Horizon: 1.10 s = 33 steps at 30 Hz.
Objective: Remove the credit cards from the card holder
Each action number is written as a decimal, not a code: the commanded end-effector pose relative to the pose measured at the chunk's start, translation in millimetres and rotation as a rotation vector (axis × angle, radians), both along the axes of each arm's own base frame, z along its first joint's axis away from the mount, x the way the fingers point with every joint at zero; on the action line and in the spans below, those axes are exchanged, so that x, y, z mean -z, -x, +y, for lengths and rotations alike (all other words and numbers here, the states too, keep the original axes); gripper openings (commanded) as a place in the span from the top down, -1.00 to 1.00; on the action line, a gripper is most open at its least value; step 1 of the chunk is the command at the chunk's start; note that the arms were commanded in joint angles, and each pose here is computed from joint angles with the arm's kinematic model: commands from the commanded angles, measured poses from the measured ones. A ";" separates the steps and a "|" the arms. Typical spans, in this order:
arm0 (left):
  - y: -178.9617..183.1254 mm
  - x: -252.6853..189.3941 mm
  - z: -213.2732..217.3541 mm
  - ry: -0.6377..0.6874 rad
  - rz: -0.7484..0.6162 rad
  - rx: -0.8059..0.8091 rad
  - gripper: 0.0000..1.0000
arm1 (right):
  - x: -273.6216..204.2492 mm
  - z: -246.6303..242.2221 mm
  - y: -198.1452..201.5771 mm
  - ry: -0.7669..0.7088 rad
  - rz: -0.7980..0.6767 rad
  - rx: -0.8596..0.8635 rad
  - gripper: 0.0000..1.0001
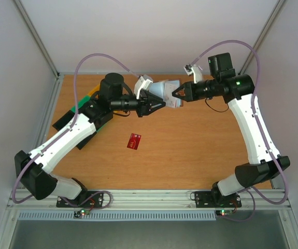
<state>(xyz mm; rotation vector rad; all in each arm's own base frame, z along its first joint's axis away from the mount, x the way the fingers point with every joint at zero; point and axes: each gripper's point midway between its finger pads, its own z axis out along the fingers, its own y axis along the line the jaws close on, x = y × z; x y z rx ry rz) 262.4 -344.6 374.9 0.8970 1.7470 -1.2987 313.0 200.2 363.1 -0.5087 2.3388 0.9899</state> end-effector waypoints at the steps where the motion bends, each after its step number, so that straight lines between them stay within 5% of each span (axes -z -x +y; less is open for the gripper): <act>1: -8.4 -8.3 1.0 0.012 -0.001 -0.042 0.43 | -48.5 28.8 32.5 -0.223 -0.148 -0.253 0.98; 8: -6.9 -10.9 6.1 0.018 0.024 -0.065 0.56 | -60.3 28.9 66.9 -0.264 -0.213 -0.384 0.96; 20: -8.9 -34.1 25.2 0.090 -0.020 -0.023 0.50 | -73.7 28.7 86.0 -0.286 -0.225 -0.464 0.95; 27: 16.3 -47.6 11.9 0.145 -0.078 0.135 0.46 | -79.8 30.1 85.6 -0.305 -0.238 -0.470 0.95; 33: 22.1 -52.5 11.1 0.155 -0.096 0.152 0.99 | -74.6 29.8 81.2 -0.288 -0.230 -0.457 0.95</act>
